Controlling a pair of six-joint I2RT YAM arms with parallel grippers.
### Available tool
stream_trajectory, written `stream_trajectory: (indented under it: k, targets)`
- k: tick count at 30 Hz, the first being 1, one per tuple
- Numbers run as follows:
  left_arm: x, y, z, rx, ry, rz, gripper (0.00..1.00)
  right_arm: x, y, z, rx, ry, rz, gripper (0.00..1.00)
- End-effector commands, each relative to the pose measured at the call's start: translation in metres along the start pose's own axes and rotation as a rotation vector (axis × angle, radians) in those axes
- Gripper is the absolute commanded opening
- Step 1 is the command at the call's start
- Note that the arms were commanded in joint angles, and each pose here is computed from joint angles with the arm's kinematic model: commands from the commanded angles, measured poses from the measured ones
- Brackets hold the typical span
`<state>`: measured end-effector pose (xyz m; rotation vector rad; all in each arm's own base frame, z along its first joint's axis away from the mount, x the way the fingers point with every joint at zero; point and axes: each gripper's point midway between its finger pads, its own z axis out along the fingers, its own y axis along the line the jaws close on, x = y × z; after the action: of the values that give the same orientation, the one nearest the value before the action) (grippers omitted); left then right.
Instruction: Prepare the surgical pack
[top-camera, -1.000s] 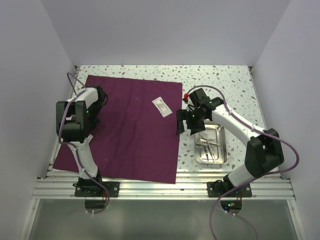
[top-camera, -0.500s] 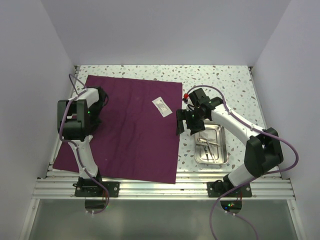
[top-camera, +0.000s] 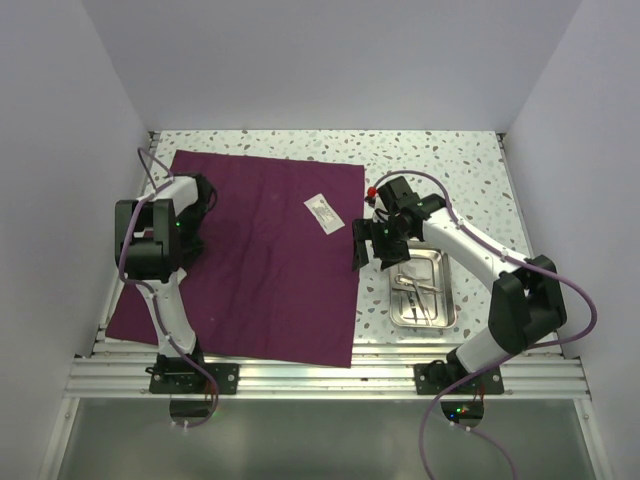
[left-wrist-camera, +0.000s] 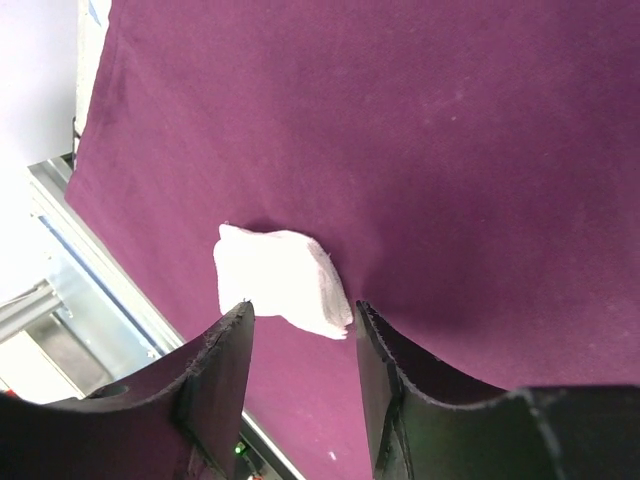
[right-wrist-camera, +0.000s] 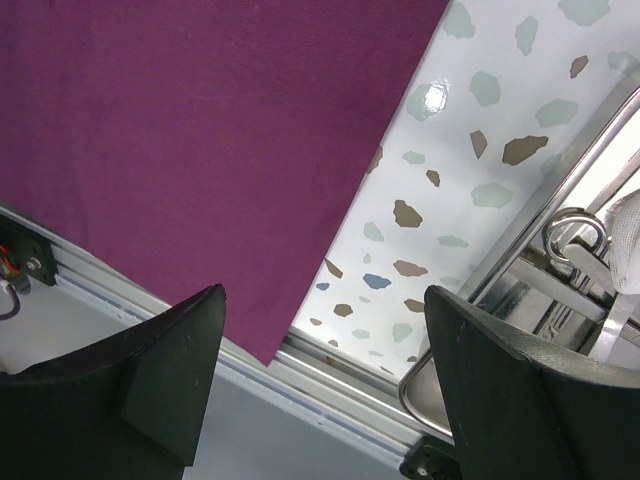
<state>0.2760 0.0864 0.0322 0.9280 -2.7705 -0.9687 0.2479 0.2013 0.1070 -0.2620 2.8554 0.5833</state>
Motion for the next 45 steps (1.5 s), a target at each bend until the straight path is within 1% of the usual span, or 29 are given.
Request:
stream_trajectory:
  k: [1, 4, 7, 8, 13, 17, 22, 35, 42, 45]
  targets:
    - [-0.005, -0.006, 0.007, 0.011, -0.009, -0.009, 0.49, -0.012, 0.007, -0.005, -0.021, -0.034, -0.027, 0.84]
    - [-0.003, -0.008, 0.011, 0.007, -0.001, 0.000, 0.47, -0.012, 0.008, -0.004, -0.022, -0.032, -0.025, 0.84]
    - [0.000, -0.010, 0.014, 0.011, 0.000, 0.004, 0.43, -0.011, 0.007, -0.003, -0.020, -0.028, -0.024, 0.84]
    - [0.003, -0.008, 0.015, 0.013, 0.003, 0.002, 0.40, -0.011, 0.007, -0.003, -0.020, -0.028, -0.024, 0.84]
    - [0.006, -0.010, 0.016, 0.034, -0.006, -0.025, 0.35, -0.012, 0.007, -0.003, -0.021, -0.026, -0.022, 0.84]
    - [0.004, -0.012, 0.012, 0.064, -0.021, -0.050, 0.29, -0.013, 0.009, -0.002, -0.026, -0.025, -0.022, 0.84]
    - [0.001, -0.015, 0.011, 0.084, -0.030, -0.058, 0.26, -0.012, 0.008, -0.002, -0.023, -0.022, -0.023, 0.84]
    - [-0.013, -0.049, 0.005, 0.213, -0.037, -0.028, 0.27, -0.012, 0.008, -0.003, -0.023, -0.025, -0.025, 0.84]
    - [-0.022, -0.042, -0.004, 0.208, -0.068, -0.027, 0.31, -0.011, 0.009, -0.004, -0.030, -0.026, -0.023, 0.84]
    - [-0.022, -0.029, -0.012, 0.190, -0.083, -0.035, 0.38, -0.012, 0.009, -0.005, -0.031, -0.032, -0.025, 0.84]
